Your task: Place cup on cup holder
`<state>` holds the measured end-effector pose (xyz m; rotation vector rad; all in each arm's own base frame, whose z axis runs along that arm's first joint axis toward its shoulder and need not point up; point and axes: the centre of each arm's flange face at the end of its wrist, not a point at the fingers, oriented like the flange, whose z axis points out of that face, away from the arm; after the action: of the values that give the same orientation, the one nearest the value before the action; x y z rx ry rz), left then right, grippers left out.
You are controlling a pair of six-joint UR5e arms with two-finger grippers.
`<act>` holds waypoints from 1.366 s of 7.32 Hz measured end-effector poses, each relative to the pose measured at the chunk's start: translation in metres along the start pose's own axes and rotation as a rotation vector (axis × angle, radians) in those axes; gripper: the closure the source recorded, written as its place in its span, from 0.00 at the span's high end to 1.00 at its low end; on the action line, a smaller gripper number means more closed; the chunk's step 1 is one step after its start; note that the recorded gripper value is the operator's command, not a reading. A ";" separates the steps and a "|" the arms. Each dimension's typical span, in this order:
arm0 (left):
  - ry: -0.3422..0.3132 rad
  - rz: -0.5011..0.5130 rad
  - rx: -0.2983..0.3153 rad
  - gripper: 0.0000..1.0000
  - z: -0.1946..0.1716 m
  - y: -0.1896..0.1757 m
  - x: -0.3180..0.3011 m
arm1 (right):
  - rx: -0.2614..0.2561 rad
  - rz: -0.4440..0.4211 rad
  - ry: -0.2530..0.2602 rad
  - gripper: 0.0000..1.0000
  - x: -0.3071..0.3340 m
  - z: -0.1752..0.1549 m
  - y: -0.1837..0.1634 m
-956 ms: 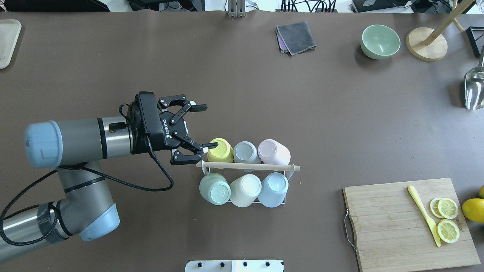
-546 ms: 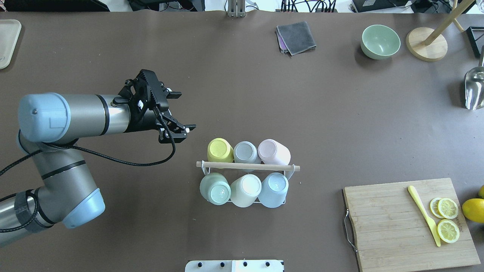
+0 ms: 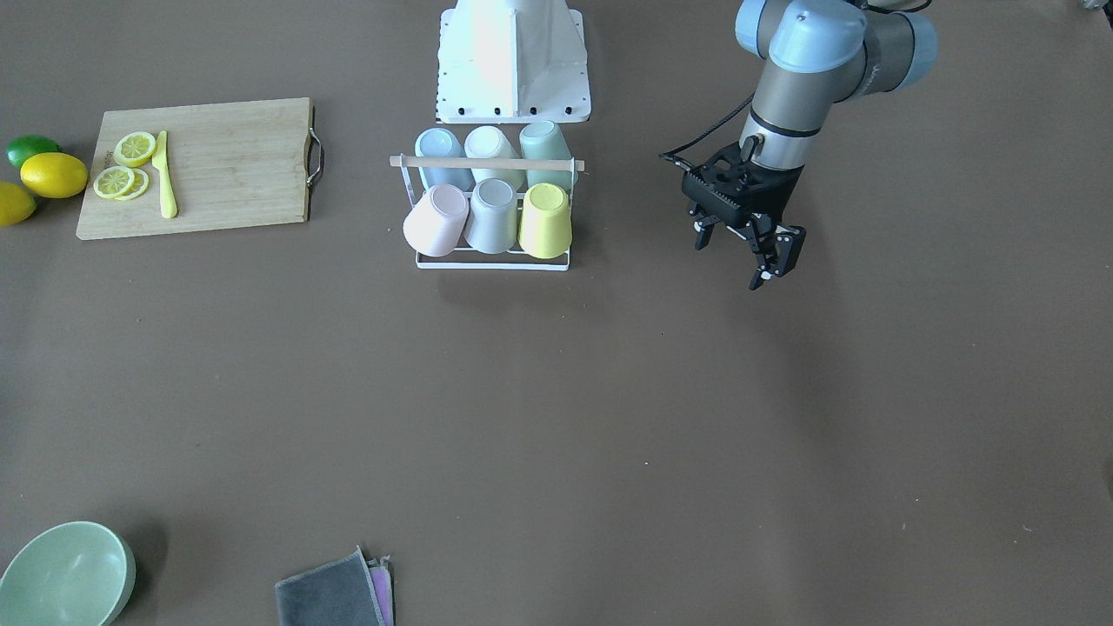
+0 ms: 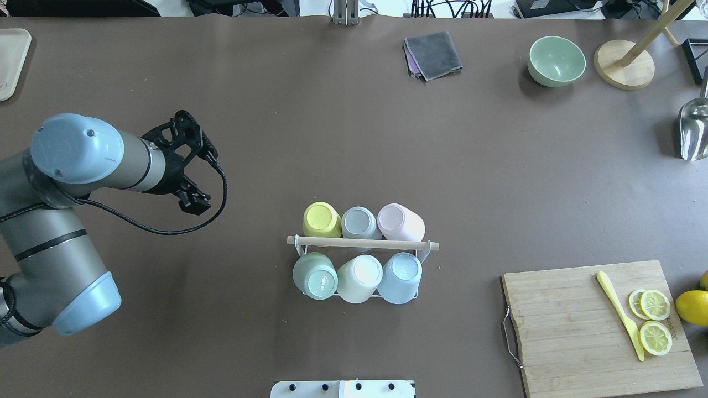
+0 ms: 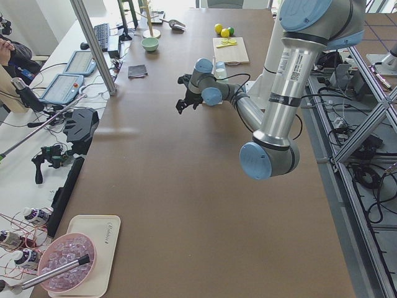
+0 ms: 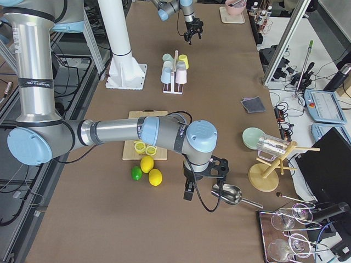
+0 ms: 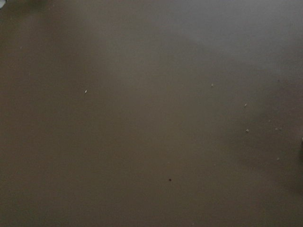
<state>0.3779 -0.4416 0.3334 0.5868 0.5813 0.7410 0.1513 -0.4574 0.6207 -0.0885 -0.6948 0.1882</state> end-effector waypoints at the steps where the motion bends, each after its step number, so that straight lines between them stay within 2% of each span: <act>1: -0.017 -0.043 -0.095 0.99 0.007 0.027 -0.020 | -0.005 0.003 -0.008 1.00 0.002 0.004 0.003; 3: 0.057 -0.190 -0.214 0.99 0.017 0.102 -0.088 | -0.025 0.022 -0.045 1.00 0.008 0.016 0.012; 5: 0.150 -0.405 -0.286 0.99 0.004 0.195 -0.165 | -0.040 0.030 -0.052 1.00 0.022 0.034 0.023; 6: 0.170 -0.518 -0.297 0.99 -0.012 0.242 -0.197 | -0.028 0.020 -0.048 1.00 0.029 0.043 0.021; 8: 0.150 -0.758 -0.280 0.99 -0.054 0.339 -0.251 | 0.000 -0.002 -0.047 1.00 0.039 0.055 0.016; 9: 0.166 -0.851 -0.253 0.99 -0.072 0.372 -0.264 | 0.007 -0.010 -0.046 1.00 0.040 0.057 0.014; 10: 0.179 -0.901 -0.236 0.99 -0.080 0.388 -0.271 | 0.011 -0.015 -0.044 1.00 0.039 0.056 0.012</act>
<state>-0.0099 -0.3914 0.6109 0.0023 0.8224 -0.0003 0.1428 -0.4362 0.6867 -0.0686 -0.7381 0.1800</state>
